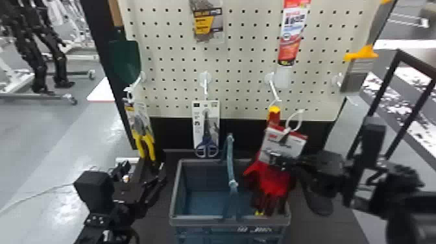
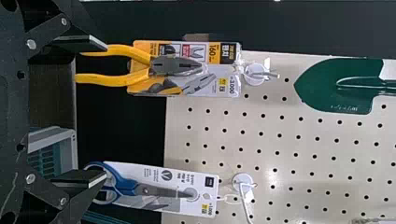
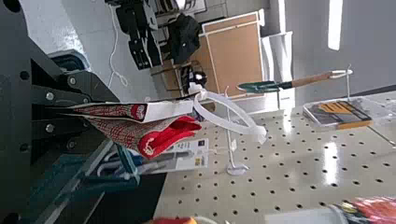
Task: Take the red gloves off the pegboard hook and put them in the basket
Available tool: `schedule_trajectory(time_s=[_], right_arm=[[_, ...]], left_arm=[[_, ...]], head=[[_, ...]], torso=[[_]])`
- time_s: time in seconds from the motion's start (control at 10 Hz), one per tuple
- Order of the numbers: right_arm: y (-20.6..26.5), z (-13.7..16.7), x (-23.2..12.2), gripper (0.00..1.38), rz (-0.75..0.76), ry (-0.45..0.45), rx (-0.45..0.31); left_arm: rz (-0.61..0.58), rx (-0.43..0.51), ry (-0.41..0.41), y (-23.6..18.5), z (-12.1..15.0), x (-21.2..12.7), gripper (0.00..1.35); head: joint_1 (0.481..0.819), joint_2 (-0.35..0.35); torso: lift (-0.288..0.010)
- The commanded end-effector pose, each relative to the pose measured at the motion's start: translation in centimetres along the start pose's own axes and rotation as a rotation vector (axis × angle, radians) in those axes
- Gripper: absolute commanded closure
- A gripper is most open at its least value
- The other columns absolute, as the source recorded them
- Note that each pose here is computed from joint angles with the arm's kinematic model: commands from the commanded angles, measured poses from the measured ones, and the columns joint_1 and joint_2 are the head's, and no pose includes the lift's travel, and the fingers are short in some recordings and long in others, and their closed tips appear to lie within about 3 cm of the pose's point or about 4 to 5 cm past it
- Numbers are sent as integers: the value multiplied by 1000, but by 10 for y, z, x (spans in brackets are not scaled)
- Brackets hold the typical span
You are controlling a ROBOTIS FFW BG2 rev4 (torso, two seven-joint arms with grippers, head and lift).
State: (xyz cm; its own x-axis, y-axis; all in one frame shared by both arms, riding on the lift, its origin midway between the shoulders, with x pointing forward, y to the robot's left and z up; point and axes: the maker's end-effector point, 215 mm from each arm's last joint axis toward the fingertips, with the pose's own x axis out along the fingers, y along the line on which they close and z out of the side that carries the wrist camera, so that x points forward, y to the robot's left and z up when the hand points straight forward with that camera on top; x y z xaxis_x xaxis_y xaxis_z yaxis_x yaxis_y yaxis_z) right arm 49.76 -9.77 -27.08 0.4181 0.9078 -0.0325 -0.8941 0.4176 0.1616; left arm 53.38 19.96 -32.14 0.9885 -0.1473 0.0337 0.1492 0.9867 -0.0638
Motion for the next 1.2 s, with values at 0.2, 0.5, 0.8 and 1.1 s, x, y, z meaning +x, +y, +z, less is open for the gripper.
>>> schedule_trajectory(time_s=[0.2, 0.5, 0.8, 1.1], right_arm=[[2, -32, 35, 1289, 62, -47, 90], [-2, -71, 54, 1289, 92, -52, 179], [-9, -95, 53, 1191, 76, -38, 236], [-7, -110, 51, 148, 74, 9, 280]], left_arm=[[1, -2, 2, 1, -1, -1, 320], [5, -2, 0, 3, -1, -2, 320], [10, -4, -2, 6, -1, -3, 320], [13, -6, -7, 7, 1, -3, 320]], head=[[549, 0], [549, 0], [549, 0], [549, 0]], torso=[[-100], [-100], [-100], [-100]])
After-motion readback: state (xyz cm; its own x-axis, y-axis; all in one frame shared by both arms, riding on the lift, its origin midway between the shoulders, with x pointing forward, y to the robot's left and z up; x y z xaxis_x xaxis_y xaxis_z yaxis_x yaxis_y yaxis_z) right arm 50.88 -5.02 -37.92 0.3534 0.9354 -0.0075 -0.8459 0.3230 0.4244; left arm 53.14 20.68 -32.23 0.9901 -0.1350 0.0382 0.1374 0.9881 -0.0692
